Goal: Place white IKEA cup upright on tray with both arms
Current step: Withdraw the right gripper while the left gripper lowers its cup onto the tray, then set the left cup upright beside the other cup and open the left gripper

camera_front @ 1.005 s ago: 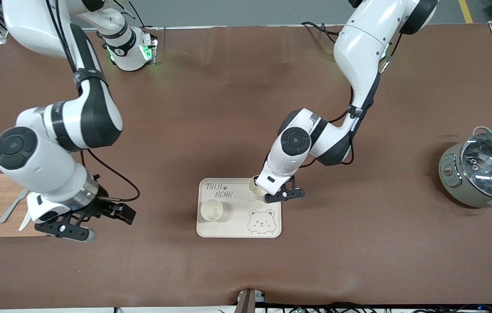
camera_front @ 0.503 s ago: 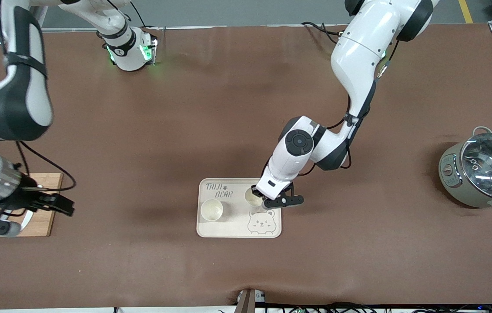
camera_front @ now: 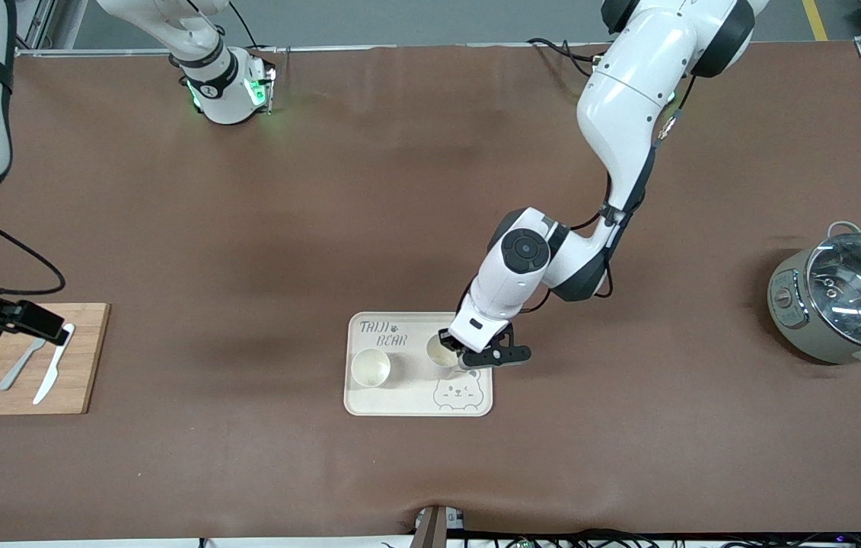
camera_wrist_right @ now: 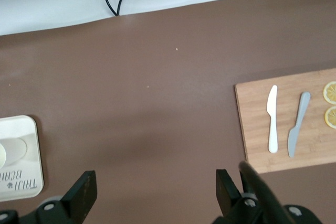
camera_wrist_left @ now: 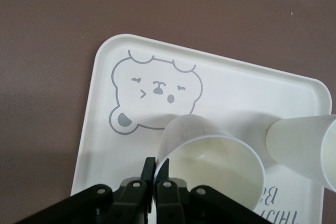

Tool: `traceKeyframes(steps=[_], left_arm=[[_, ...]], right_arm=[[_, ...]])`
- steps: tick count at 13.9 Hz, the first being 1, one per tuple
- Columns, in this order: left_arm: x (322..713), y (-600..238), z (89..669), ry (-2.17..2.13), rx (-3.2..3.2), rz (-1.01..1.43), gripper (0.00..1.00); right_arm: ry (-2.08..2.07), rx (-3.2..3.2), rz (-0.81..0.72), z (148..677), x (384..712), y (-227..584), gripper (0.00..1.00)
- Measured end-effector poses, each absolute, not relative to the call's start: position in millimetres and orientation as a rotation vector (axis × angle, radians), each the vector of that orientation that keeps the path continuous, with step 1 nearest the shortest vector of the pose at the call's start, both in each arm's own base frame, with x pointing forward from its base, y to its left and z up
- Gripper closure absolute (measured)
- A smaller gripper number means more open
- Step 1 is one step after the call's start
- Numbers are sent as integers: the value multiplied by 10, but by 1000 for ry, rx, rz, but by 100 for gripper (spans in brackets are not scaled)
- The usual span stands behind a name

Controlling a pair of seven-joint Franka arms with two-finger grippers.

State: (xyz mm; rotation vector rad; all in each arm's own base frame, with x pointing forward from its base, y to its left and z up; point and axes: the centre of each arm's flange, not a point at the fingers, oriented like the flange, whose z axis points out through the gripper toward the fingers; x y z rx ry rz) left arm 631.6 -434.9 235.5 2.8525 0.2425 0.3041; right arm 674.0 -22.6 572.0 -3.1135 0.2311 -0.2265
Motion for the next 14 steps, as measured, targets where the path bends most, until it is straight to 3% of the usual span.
traceKeyframes(steps=[14], left_arm=[[6169,-4316,2489,93,3011,108,95]], right_arm=[[185,-3102,-207,6061,5904,-443,0]])
